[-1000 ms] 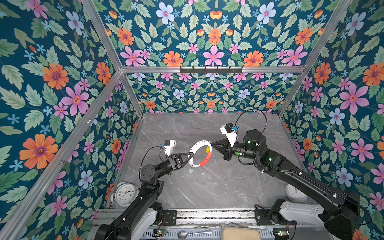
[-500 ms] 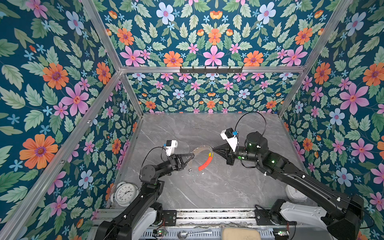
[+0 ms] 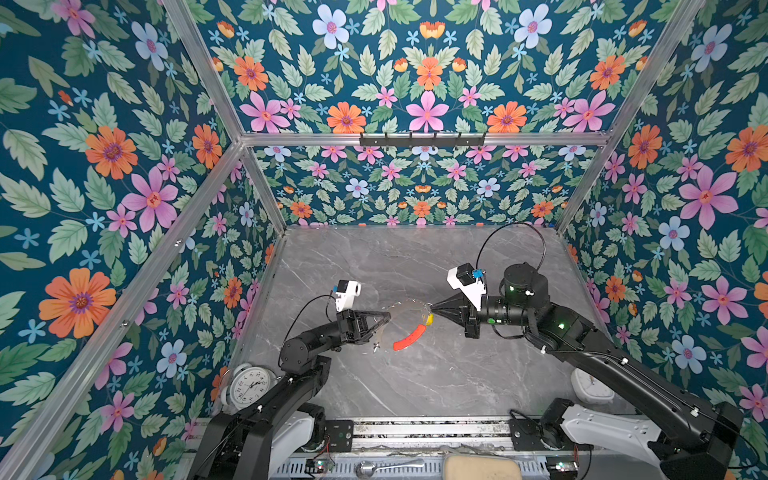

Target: Remove the keys from the keyring

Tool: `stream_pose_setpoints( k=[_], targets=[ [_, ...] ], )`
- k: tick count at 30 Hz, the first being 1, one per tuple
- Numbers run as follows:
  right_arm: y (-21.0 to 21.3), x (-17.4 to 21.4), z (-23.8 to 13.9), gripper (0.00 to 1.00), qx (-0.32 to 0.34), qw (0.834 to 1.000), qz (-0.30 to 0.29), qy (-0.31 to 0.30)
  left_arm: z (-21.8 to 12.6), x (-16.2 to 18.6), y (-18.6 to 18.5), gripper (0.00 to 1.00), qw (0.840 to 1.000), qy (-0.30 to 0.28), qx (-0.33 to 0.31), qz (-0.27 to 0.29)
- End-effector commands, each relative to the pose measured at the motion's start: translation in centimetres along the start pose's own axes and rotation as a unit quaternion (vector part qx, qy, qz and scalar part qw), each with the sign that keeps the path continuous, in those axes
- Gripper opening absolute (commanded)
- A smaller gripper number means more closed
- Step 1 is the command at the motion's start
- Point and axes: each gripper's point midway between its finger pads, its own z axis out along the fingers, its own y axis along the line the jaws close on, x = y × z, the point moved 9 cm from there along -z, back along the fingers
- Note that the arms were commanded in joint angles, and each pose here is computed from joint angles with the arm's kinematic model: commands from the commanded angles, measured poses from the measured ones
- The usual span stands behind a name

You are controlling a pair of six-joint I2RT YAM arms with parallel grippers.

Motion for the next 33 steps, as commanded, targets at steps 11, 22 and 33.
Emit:
stream_pose_setpoints(
  k=[11,22,33],
  targets=[
    [1.4,0.4,-1.0,0.0,-0.038,0.999,-0.001,0.018,0.5,0.1,-1.7,0.0,0.998,0.031,0.019,0.047],
    [2.9,-1.0,-2.0,0.0,-0.073,0.997,-0.014,-0.013,0.4,0.2,-1.4,0.0,0.998,0.037,0.015,0.039],
    [3.3,-1.6,-2.1,0.0,-0.077,0.996,-0.016,-0.041,0.4,0.2,-1.2,0.0,0.998,0.04,0.013,0.035]
  ],
)
